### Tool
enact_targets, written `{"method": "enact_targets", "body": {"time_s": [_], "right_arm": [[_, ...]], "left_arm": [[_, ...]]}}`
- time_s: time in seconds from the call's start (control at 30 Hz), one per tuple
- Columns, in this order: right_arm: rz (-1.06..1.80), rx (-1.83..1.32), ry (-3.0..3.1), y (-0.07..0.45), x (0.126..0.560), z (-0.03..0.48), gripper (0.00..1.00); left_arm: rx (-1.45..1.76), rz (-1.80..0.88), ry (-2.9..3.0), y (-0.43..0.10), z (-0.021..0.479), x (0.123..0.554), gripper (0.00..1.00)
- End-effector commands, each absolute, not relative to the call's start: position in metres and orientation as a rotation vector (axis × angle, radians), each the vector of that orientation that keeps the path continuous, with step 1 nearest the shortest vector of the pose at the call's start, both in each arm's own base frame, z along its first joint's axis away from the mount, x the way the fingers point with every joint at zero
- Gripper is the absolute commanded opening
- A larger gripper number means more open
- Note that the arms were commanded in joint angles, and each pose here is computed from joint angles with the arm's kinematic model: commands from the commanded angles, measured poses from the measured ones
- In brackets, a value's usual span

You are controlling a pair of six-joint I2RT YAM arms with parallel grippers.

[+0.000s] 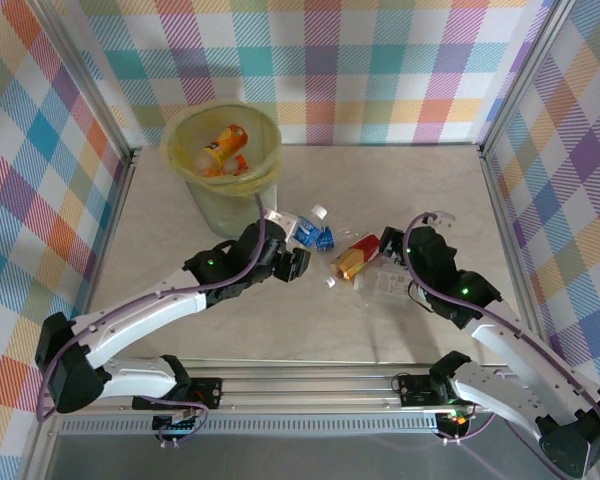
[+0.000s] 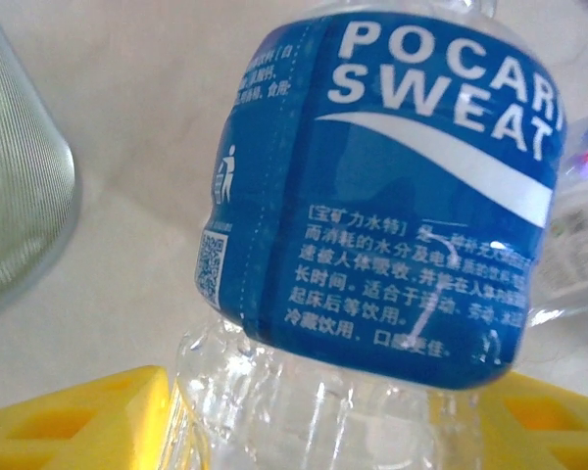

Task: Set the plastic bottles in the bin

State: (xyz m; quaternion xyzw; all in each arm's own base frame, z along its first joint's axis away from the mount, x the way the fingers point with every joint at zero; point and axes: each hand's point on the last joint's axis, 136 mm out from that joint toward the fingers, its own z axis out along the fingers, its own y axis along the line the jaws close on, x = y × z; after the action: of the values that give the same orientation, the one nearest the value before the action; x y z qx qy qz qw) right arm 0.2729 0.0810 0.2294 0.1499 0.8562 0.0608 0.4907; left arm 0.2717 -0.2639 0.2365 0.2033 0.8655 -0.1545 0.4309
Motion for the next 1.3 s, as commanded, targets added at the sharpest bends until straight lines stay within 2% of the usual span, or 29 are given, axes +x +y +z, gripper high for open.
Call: {"method": "enact_targets", "body": {"time_s": [0.0,0.3,0.57,0.77,1.27], "right_arm": [[0.130,0.368,2.053,0.077,0.276,0.238,1.00],[0.159,0.351,2.065,0.087,0.282,0.235,1.00],[0.200,0.340,2.096,0.097,0.284,0.230,1.00],[0.207,0.323,2.129,0.104,0.288,0.228,1.00],[0.222,0.321,2.167,0.109,0.287,0.223,1.00]], "left_arm": [[0.535,-0.378,1.982,-0.262,0.298,0.277,0.42],[0.442,-0.276,1.761,-0.230,0.394,0.305,0.43],[0.374,-0.154,1.749,-0.167,0.436,0.361,0.44],[0.395,-0.005,1.827,-0.128,0.435,0.406,0.44],[0.565,0.304,2.010,-0.059,0.365,0.495,0.47]]}}
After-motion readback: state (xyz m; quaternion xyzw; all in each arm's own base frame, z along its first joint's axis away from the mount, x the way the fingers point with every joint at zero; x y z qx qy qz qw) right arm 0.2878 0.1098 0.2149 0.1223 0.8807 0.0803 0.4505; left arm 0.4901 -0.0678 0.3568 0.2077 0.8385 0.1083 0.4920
